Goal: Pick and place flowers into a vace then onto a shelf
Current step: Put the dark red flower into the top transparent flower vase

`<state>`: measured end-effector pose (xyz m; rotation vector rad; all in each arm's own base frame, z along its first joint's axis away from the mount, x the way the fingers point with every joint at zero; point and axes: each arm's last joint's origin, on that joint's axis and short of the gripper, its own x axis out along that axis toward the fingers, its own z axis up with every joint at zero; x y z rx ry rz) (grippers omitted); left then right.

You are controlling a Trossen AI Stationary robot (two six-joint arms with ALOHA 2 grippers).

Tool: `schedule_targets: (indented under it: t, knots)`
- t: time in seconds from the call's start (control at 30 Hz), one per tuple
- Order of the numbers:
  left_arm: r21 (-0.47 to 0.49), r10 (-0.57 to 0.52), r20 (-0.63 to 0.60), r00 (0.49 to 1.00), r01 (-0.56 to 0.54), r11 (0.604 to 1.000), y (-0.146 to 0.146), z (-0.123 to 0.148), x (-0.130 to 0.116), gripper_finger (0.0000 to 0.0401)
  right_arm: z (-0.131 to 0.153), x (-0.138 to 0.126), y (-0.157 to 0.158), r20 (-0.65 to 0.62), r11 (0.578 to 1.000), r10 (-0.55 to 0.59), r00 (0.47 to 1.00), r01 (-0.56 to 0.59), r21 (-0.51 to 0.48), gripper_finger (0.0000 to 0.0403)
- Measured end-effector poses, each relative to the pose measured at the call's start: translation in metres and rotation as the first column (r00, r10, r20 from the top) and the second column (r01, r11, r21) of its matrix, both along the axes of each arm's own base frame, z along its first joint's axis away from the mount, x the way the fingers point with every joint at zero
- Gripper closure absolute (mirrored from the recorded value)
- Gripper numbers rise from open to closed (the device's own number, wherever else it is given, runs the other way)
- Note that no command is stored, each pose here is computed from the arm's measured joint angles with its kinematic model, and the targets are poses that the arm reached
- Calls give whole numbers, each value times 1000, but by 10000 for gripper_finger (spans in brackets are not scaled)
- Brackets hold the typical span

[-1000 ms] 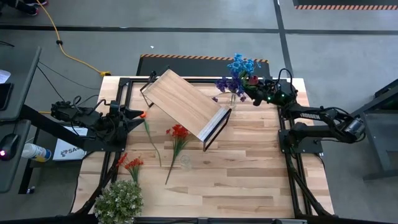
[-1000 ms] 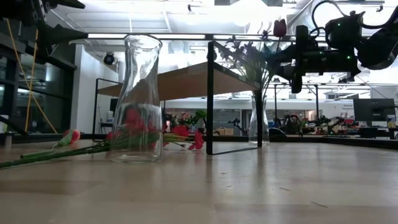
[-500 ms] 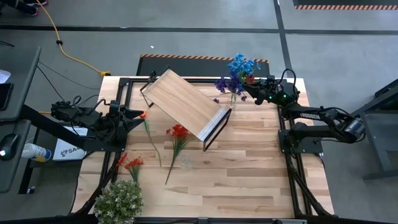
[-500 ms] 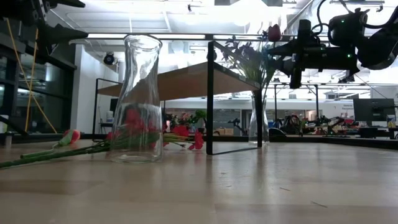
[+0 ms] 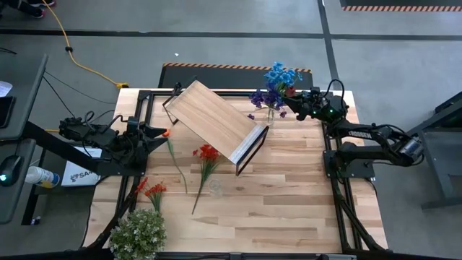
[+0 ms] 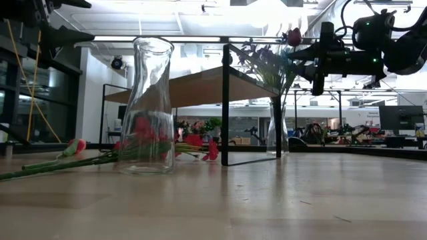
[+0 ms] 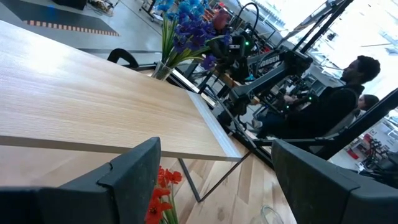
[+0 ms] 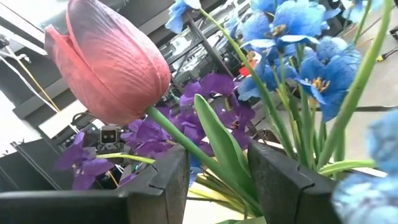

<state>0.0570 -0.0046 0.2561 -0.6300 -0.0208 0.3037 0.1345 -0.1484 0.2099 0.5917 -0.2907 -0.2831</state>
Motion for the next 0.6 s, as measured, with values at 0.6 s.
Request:
schedule_targets:
  t: [0.6]
  knots:
    - [1,12,0,1000,-12,1000,0,0,0,64,1,-8,-4,22,997,53,998,-54,60,166]
